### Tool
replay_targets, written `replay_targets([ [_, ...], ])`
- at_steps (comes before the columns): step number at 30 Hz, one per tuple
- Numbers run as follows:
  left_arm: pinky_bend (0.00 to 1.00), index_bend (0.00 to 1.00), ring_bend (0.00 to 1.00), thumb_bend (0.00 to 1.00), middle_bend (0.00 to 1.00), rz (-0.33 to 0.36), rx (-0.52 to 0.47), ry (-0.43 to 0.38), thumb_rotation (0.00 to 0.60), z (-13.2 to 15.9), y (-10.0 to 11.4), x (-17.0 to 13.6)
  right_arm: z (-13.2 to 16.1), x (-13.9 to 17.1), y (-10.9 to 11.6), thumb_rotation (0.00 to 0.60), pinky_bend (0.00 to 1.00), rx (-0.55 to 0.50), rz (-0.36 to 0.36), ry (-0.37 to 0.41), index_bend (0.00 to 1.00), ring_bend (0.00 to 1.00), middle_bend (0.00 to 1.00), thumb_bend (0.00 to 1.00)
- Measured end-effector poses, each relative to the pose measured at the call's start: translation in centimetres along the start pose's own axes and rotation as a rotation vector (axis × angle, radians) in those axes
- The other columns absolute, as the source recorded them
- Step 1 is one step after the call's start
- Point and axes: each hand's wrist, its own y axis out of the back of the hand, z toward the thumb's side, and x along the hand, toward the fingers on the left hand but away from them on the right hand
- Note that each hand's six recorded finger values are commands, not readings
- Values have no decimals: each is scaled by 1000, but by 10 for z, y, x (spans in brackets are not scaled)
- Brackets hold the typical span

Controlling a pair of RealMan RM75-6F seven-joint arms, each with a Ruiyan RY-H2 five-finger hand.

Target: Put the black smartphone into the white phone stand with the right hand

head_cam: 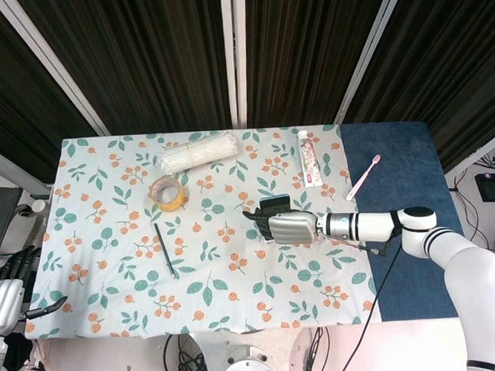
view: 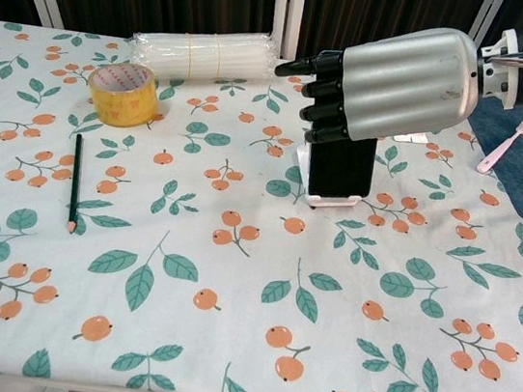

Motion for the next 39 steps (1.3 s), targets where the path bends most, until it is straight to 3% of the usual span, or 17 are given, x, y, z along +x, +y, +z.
replay_targets([
  [5, 216, 105, 69, 75, 62, -3, -1, 4, 302, -1, -1, 0, 1, 1, -4, 600, 0, -1, 24, -3, 355, 134, 207, 322],
  [11, 216, 109, 69, 74, 62, -3, 0, 5, 303, -1, 0, 1, -1, 1, -6, 600, 0, 0, 48, -18, 68, 32, 116, 245],
  [13, 216, 109, 69, 75, 62, -3, 0, 5, 303, -1, 0, 1, -1, 2, -7, 600, 0, 4, 56, -22, 16, 16, 101, 228],
  [27, 216, 110, 69, 74, 62, -2, -1, 8, 303, -2, 0, 0, -8, 11, -6, 600, 0, 5, 72, -70, 0, 0, 0, 158],
  [34, 216, 109, 69, 75, 62, 11, -7, 14, 301, -4, 3, -2, -15, 45, 17, 600, 0, -75, 14, -212, 0, 0, 0, 101],
  [39, 216, 109, 69, 75, 62, 18, -5, 12, 302, -4, 4, -1, -4, 103, 40, 600, 0, -211, -28, -420, 0, 0, 0, 123],
])
